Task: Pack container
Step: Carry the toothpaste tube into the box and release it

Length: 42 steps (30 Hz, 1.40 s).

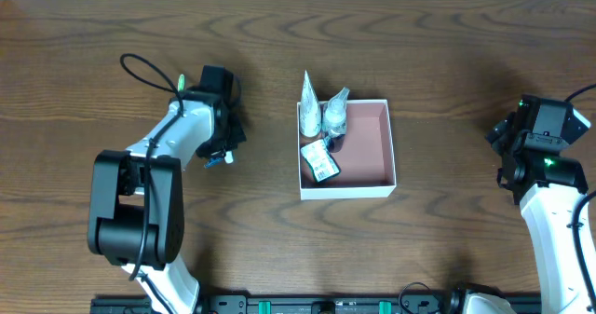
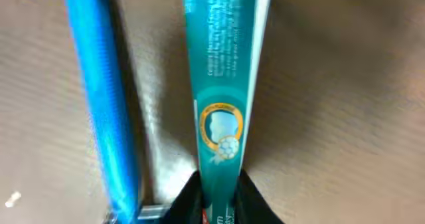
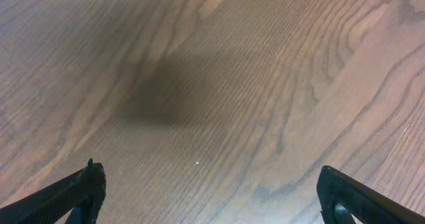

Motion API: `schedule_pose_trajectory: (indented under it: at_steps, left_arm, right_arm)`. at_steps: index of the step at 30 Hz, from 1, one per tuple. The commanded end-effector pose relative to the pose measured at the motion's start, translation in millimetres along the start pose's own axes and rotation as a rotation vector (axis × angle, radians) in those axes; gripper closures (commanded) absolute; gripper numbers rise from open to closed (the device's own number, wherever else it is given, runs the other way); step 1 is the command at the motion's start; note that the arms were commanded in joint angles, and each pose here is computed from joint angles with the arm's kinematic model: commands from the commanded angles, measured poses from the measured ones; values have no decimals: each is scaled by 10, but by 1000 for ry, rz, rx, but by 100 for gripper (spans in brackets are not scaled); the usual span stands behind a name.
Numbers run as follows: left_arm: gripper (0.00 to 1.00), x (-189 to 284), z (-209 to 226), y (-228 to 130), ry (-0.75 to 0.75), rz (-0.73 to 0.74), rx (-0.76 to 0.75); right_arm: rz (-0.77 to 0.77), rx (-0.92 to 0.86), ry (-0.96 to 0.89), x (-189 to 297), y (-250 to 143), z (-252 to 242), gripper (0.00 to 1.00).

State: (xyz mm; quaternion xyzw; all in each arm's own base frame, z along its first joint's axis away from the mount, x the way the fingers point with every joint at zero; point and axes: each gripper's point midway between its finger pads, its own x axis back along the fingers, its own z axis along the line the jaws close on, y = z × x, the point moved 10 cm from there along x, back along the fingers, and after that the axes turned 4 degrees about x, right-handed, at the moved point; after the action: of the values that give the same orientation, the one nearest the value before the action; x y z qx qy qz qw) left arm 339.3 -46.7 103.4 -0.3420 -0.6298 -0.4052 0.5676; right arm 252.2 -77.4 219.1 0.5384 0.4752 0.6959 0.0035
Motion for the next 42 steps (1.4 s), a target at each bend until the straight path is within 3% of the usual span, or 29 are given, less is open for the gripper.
schedule_pose_trajectory:
  at_steps: [1, 6, 10, 16, 22, 26, 32, 42]
  left_arm:
    - [90, 347, -111, 186, -41, -48, -83]
    - [90, 1051, -161, 273, -89, -123, -153]
    - [90, 1598, -244, 155, -242, -175, -245]
    - [89, 2288, -452, -309, -513, -271, -408]
    - [89, 2699, -790, -902, -679, -352, -634]
    - [89, 2742, -1062, -1226, -713, -373, -749]
    - [89, 2459, -1484, -1593, -578, -398, -835]
    - [89, 1561, -1945, -1693, -306, -338, -650]
  right_arm:
    - [-9, -3, -15, 0, 27, -15, 1]
    - [-9, -3, -15, 0, 27, -15, 1]
    - [-10, -3, -15, 0, 27, -15, 1]
    - [-9, -3, -15, 0, 27, -15, 1]
    - [-10, -3, -15, 0, 27, -15, 1]
    - [-10, -3, -15, 0, 27, -15, 1]
    - [-9, -3, -15, 0, 27, -15, 1]
    - [-10, -3, -15, 0, 27, -15, 1]
